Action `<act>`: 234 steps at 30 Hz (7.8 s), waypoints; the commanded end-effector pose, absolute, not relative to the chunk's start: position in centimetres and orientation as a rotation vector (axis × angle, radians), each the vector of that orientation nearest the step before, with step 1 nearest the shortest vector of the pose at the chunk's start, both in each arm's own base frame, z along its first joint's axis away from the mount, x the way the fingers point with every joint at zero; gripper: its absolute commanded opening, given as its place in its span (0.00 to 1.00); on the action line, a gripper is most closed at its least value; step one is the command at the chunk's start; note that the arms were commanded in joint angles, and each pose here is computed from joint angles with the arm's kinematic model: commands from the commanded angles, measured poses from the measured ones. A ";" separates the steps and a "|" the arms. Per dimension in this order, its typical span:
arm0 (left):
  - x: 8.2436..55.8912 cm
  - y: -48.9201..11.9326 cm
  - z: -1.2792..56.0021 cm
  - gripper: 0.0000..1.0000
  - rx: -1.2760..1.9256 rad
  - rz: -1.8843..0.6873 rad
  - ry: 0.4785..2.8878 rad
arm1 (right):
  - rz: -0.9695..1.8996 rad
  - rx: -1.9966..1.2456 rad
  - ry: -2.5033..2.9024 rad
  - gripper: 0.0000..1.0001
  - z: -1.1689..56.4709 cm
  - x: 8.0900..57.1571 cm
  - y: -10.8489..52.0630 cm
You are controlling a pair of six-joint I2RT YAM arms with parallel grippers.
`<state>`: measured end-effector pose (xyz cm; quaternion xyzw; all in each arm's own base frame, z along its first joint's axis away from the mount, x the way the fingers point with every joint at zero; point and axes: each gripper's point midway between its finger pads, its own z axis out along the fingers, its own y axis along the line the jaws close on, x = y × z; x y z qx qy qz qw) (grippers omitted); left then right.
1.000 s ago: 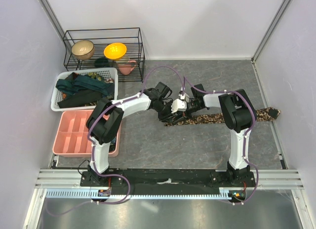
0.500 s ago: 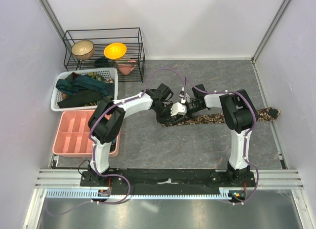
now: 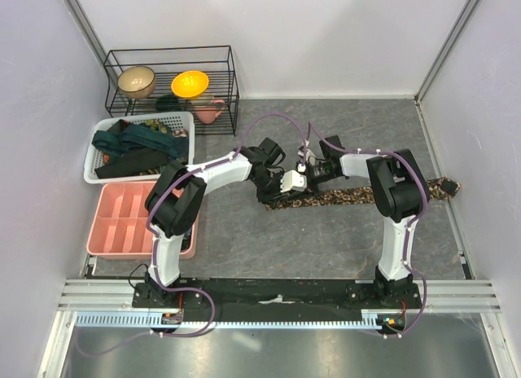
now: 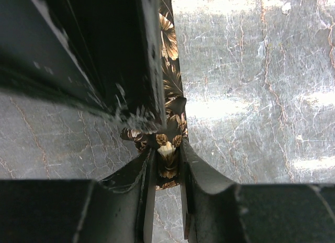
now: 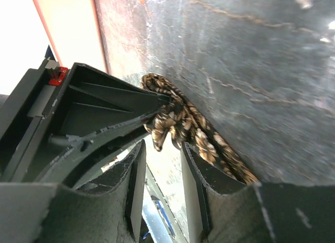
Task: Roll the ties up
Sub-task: Roll the tie at the center of the board.
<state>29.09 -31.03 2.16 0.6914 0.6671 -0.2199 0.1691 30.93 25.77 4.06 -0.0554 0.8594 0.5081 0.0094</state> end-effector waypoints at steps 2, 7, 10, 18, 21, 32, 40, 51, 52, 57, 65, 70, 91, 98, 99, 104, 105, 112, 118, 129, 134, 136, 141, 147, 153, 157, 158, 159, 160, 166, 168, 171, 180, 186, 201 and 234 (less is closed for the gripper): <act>28.4 -30.5 1.4 0.29 2.024 -0.631 1.908 | 1.631 -0.211 2.625 0.39 5.5 31.6 27.4; 28.5 -30.7 1.4 0.30 2.022 -0.623 1.901 | 1.595 -0.214 2.652 0.37 4.5 31.4 27.8; 28.4 -30.6 1.4 0.30 2.024 -0.623 1.904 | 1.588 -0.202 2.669 0.29 3.8 31.4 27.8; 28.9 -30.5 2.6 0.50 1.971 -0.638 1.896 | 1.569 -0.212 2.678 0.00 3.7 30.9 27.5; 29.7 -31.1 4.8 0.62 1.879 -0.661 1.853 | 1.565 -0.211 2.690 0.00 3.4 30.4 27.3; 31.8 -33.0 5.1 0.75 1.832 -0.555 1.781 | 1.577 -0.206 2.689 0.00 3.3 30.1 27.3; 30.4 -33.4 2.6 0.75 1.954 -0.549 1.769 | 1.610 -0.207 2.652 0.00 4.5 30.3 27.6; 27.8 -31.2 1.3 0.32 2.079 -0.583 1.743 | 1.616 -0.195 2.626 0.00 5.6 30.5 27.5; 27.7 -31.0 1.3 0.31 2.089 -0.580 1.737 | 1.608 -0.192 2.633 0.00 5.3 30.5 27.4; 27.7 -30.7 1.5 0.48 2.088 -0.596 1.743 | 1.531 -0.182 2.702 0.00 2.8 30.1 26.7; 28.3 -29.6 3.4 0.64 1.989 -0.667 1.783 | 1.444 -0.161 2.775 0.00 0.0 29.3 25.3; 28.7 -30.0 4.6 0.64 1.876 -0.725 1.802 | 1.414 -0.156 2.802 0.00 -0.9 28.8 24.9; 29.6 -31.1 6.7 0.73 1.708 -0.749 1.676 | 1.330 -0.093 2.864 0.00 -3.4 28.6 23.4; 29.0 -30.7 4.5 0.72 1.831 -0.612 1.705 | 1.328 -0.090 2.865 0.00 -3.3 28.6 23.4; 29.1 -30.8 4.5 0.70 1.835 -0.601 1.706 | 1.325 -0.090 2.868 0.00 -3.4 28.5 23.3; 30.0 -31.5 4.4 0.61 1.813 -0.587 1.715 | 1.328 -0.087 2.870 0.00 -3.4 28.4 23.3; 30.2 -31.7 4.6 0.59 1.808 -0.587 1.715 | 1.328 -0.087 2.870 0.00 -3.5 28.5 23.4; 30.9 -33.5 6.3 0.42 1.783 -0.635 1.657 | 1.332 -0.088 2.869 0.00 -3.4 28.6 23.4; 29.5 -35.4 6.7 0.41 1.793 -0.751 1.655 | 1.335 -0.086 2.868 0.00 -3.4 28.7 23.5; 29.3 -34.3 2.7 0.45 1.872 -0.696 1.863 | 1.363 -0.083 2.848 0.00 -2.7 28.9 23.7; 28.6 -32.5 0.6 0.44 1.939 -0.643 1.958 | 1.392 -0.090 2.838 0.00 -2.3 28.7 23.8; 28.6 -32.5 0.8 0.42 1.948 -0.648 1.955 | 1.408 -0.103 2.817 0.00 -1.5 28.9 24.0; 28.7 -31.4 -0.4 0.36 2.003 -0.586 2.011 | 1.466 -0.109 2.765 0.04 0.5 29.2 24.2; 28.5 -30.6 -1.0 0.30 2.027 -0.574 2.033 | 1.516 -0.098 2.691 0.21 3.2 30.2 23.5; 28.3 -30.7 -1.1 0.29 2.032 -0.595 2.039 | 1.559 -0.113 2.663 0.28 4.0 30.3 23.6; 28.2 -31.0 -1.0 0.29 2.026 -0.616 2.034 | 1.587 -0.116 2.638 0.33 4.3 30.5 24.1; 28.2 -31.0 -0.9 0.29 2.026 -0.619 2.034 | 1.597 -0.114 2.637 0.34 4.2 30.3 24.3; 28.2 -31.0 -0.9 0.29 2.022 -0.623 2.035 | 1.608 -0.104 2.640 0.34 4.4 30.3 24.7; 28.2 -31.1 -0.8 0.29 2.019 -0.625 2.033 | 1.610 -0.115 2.628 0.34 4.4 30.3 25.0; 28.2 -31.1 -0.7 0.29 2.017 -0.631 2.033 | 1.648 -0.085 2.636 0.34 3.5 30.2 25.9; 28.3 -31.2 -0.7 0.29 2.016 -0.631 2.032 | 1.674 -0.050 2.638 0.34 3.5 30.2 26.0; 28.3 -31.2 -0.7 0.29 2.019 -0.635 2.029 | 1.671 -0.062 2.607 0.33 3.5 30.7 26.1; 28.2 -31.4 -0.4 0.28 2.019 -0.652 2.013 | 1.782 0.103 2.584 0.30 3.5 30.5 26.6; 28.1 -31.5 -0.3 0.28 2.018 -0.656 2.011 | 1.800 0.198 2.576 0.30 3.3 30.4 26.7; 28.0 -31.5 -0.2 0.27 2.027 -0.666 1.998 | 1.866 0.369 2.515 0.30 3.3 30.9 26.9; 28.1 -31.5 -0.2 0.29 2.030 -0.665 1.995 | 1.532 0.122 2.672 0.13 0.9 30.1 26.1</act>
